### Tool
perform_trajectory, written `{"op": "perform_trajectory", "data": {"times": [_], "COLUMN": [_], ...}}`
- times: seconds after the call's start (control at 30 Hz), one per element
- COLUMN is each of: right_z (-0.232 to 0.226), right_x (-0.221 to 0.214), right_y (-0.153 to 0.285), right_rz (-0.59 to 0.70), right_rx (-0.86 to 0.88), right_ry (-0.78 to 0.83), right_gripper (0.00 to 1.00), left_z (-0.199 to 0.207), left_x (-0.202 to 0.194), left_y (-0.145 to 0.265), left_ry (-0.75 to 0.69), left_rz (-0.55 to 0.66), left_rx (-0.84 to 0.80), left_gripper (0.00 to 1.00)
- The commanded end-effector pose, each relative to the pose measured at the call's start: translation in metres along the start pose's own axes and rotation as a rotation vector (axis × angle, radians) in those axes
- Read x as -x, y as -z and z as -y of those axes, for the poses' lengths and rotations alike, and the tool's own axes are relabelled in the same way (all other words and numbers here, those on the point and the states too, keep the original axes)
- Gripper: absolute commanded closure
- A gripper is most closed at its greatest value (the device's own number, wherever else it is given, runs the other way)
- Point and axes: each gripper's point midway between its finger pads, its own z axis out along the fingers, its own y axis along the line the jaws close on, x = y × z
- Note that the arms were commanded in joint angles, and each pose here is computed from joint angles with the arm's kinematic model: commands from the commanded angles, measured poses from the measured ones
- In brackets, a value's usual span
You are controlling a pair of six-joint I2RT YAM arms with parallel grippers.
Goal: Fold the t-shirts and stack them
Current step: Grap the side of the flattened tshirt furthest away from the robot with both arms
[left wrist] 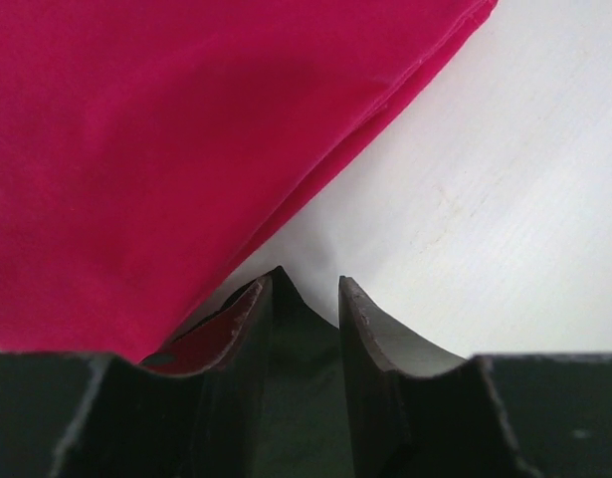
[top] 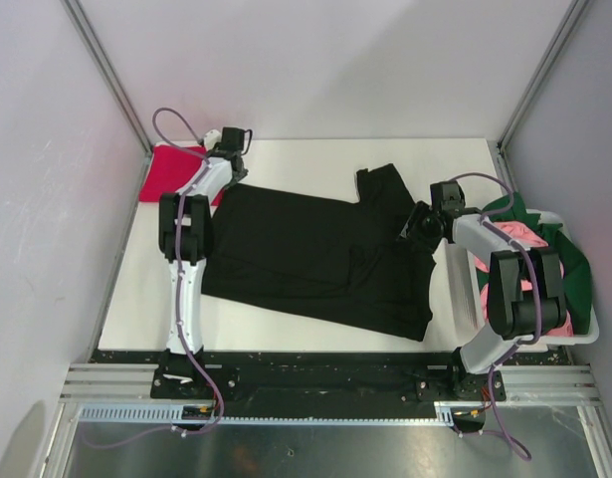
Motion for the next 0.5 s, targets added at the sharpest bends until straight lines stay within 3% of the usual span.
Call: {"op": "perform_trajectory", "data": {"times": [0.0, 0.27, 0.47], "right_z": [-0.009, -0.005, -0.009], "right_x": [0.017, 0.019, 0.03], "right_y": [0.0, -0.001, -0.005], "right_rz": [0.031, 0.023, 0.052], "right_rx": [0.036, 0.038, 0.045], "right_ry": [0.013, 0.001, -0.003], "right_gripper": [0.46, 0.46, 0.46], "left_z": [0.006, -0.004, 0.0], "left_x": [0.006, 0.001, 0.013], "left_y": [-0.002, -0.005, 0.002], "left_ry": [0.059, 0.069, 0.059], "left_rz": [-0.014, -0.048, -0.033], "left_rx": [-0.021, 0.001, -0.023], "left_gripper": [0.63, 0.69, 0.89]}}
